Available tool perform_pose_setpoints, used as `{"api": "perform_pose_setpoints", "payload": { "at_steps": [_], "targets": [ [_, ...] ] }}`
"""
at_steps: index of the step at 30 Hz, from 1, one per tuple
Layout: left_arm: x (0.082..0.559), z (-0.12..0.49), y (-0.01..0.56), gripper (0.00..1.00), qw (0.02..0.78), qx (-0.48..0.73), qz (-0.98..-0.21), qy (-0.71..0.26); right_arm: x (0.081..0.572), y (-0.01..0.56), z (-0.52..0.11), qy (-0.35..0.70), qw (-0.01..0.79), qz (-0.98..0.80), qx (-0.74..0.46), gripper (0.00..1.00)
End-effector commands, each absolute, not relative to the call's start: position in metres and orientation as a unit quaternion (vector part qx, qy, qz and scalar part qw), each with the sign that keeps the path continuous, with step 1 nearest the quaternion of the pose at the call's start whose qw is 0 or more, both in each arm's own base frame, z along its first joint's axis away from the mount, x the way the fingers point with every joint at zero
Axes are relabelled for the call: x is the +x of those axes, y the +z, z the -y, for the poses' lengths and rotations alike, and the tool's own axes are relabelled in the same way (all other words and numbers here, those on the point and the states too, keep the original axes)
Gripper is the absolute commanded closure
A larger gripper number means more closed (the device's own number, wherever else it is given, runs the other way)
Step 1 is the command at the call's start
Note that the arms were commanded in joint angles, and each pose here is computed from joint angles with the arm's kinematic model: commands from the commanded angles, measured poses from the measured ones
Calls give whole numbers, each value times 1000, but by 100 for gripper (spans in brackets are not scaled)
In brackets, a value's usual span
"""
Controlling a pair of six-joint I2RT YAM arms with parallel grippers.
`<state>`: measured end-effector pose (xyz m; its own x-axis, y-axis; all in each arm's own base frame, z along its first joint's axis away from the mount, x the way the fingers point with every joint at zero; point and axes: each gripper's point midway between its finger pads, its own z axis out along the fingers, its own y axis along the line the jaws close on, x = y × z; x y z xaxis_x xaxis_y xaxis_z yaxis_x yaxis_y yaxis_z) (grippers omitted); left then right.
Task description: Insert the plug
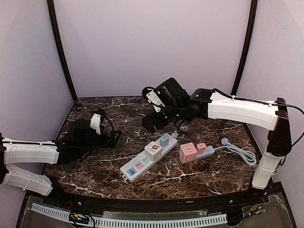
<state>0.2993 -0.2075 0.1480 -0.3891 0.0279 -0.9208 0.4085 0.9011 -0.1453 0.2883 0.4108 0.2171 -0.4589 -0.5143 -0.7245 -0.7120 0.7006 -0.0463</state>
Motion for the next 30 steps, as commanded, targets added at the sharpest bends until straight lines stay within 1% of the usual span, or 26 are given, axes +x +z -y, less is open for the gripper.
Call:
{"api": "perform_pose_setpoints", "payload": {
  "at_steps": [1, 2, 4, 6, 9, 14, 15, 16, 17, 18, 19, 20, 21, 25, 27, 30],
  "targets": [
    [318, 176, 176, 1, 564, 97, -816, -81, 337, 276, -362, 117, 497, -813, -279, 1],
    [322, 162, 177, 1, 568, 88, -818, -36, 342, 289, -345, 122, 518, -807, -256, 1],
    [330, 143, 187, 1, 574, 69, -816, 20, 351, 302, -310, 129, 552, -795, -216, 1],
    [339, 125, 195, 1, 573, 50, -816, 55, 359, 311, -272, 130, 583, -783, -174, 1],
    [351, 88, 199, 1, 572, 4, -815, 93, 363, 309, -215, 118, 612, -774, -112, 1],
    [354, 28, 185, 1, 554, -58, -816, 156, 370, 281, -132, 90, 629, -772, -28, 1],
    [355, 12, 191, 1, 566, -84, -801, 177, 372, 269, -115, 85, 626, -775, -7, 1],
    [349, 0, 180, 1, 560, -83, -799, 202, 374, 262, -99, 76, 624, -778, 14, 2],
    [350, -6, 190, 1, 584, -92, -777, 217, 375, 255, -86, 65, 624, -778, 30, 1],
    [344, -15, 173, 1, 579, -88, -777, 233, 375, 248, -75, 48, 625, -778, 40, 1],
    [348, -15, 185, 1, 614, -90, -752, 222, 374, 241, -65, 29, 626, -778, 45, 1],
    [345, -21, 167, 1, 604, -84, -759, 229, 373, 235, -55, 7, 630, -775, 46, 2],
    [349, -19, 170, 1, 618, -79, -751, 219, 370, 230, -45, -16, 633, -773, 52, 1],
    [362, -23, 141, 1, 575, -60, -776, 251, 360, 211, -7, -74, 644, -755, 100, 1],
    [368, -23, 138, 1, 575, -56, -774, 258, 353, 203, -1, -86, 654, -745, 99, 1],
    [374, -26, 137, 1, 589, -61, -772, 232, 346, 193, -2, -83, 677, -726, 82, 1]
  ]
}}
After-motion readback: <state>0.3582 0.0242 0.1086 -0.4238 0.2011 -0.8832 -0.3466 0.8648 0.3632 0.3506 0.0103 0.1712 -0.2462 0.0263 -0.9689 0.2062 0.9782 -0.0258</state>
